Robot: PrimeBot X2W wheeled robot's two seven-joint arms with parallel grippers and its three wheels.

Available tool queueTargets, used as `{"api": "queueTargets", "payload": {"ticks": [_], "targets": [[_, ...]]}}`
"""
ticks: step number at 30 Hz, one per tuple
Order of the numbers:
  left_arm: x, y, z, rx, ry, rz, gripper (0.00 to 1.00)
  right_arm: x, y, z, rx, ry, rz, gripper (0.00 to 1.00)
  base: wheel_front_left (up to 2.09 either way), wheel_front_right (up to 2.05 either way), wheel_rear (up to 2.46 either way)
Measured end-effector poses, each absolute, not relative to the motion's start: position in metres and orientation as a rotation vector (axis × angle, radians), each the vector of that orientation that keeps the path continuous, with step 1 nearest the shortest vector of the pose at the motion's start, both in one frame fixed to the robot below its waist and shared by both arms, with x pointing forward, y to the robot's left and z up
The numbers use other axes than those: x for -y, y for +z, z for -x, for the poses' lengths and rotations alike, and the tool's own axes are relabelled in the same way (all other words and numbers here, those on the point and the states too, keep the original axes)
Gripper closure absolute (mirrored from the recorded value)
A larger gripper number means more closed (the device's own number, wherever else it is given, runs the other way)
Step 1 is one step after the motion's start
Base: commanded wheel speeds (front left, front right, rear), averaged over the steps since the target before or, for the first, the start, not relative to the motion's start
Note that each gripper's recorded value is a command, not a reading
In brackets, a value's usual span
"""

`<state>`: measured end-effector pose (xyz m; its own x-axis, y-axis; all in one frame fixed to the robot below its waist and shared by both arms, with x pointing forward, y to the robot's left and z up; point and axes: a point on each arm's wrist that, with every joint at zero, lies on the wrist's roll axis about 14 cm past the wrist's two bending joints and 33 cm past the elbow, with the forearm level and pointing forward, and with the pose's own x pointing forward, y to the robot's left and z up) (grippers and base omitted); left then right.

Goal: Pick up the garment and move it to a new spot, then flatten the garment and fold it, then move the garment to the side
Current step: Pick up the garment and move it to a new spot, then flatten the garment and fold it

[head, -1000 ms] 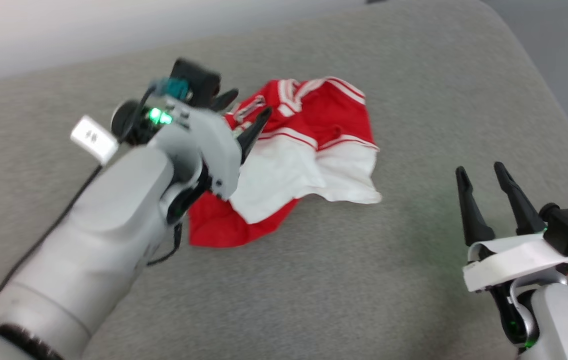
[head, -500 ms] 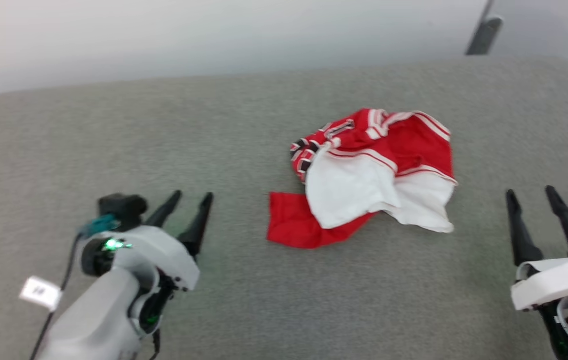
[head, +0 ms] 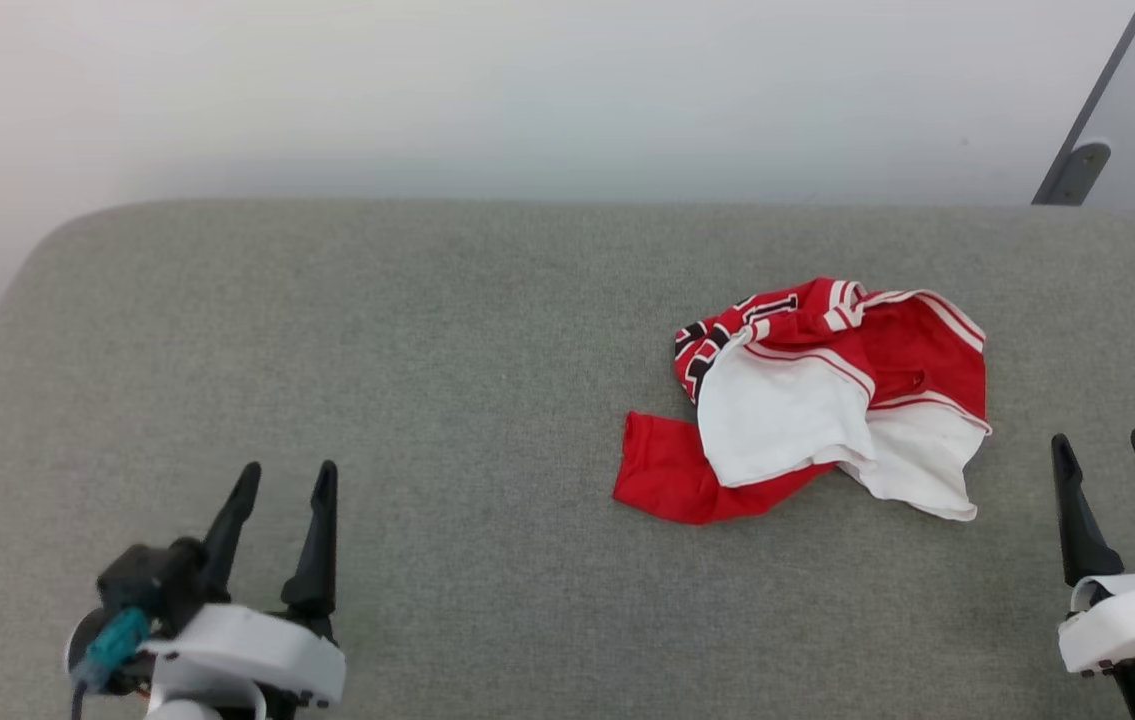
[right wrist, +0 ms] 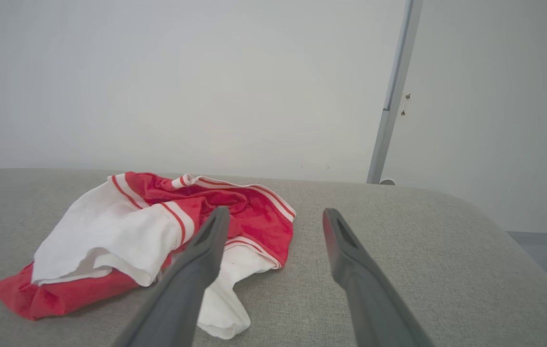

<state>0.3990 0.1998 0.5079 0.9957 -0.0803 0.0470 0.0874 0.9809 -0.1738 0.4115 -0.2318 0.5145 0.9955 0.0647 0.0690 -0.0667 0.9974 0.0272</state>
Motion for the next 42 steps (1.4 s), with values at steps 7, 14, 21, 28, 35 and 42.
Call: {"api": "queueTargets", "payload": {"ticks": [7,14,21,28,35,42], "targets": [[-0.197,0.536,-0.375,0.151,-0.098,0.086,0.0,0.236,0.529,-0.402,0.115,0.045,-0.04,0.0,0.0,0.0,0.0],[-0.19,0.523,-0.365,0.122,-0.106,0.071,0.0,0.237,0.531,-0.393,0.127,0.03,-0.056,0.0,0.0,0.0,0.0],[-0.189,0.52,-0.366,0.115,-0.103,0.072,0.0,0.237,0.528,-0.393,0.121,0.026,-0.061,0.0,0.0,0.0,0.0],[-0.188,0.518,-0.366,0.114,-0.094,0.089,0.0,0.228,0.498,-0.392,-0.029,0.073,-0.043,0.0,0.0,0.0,0.0],[-0.181,0.504,-0.374,0.075,-0.089,0.127,0.0,0.195,0.454,-0.403,-0.406,0.309,0.179,0.0,0.0,0.0,0.0],[-0.169,0.491,-0.388,0.041,-0.096,0.16,0.0,0.187,0.44,-0.412,-0.671,0.492,0.416,0.0,0.0,0.0,0.0]]}}
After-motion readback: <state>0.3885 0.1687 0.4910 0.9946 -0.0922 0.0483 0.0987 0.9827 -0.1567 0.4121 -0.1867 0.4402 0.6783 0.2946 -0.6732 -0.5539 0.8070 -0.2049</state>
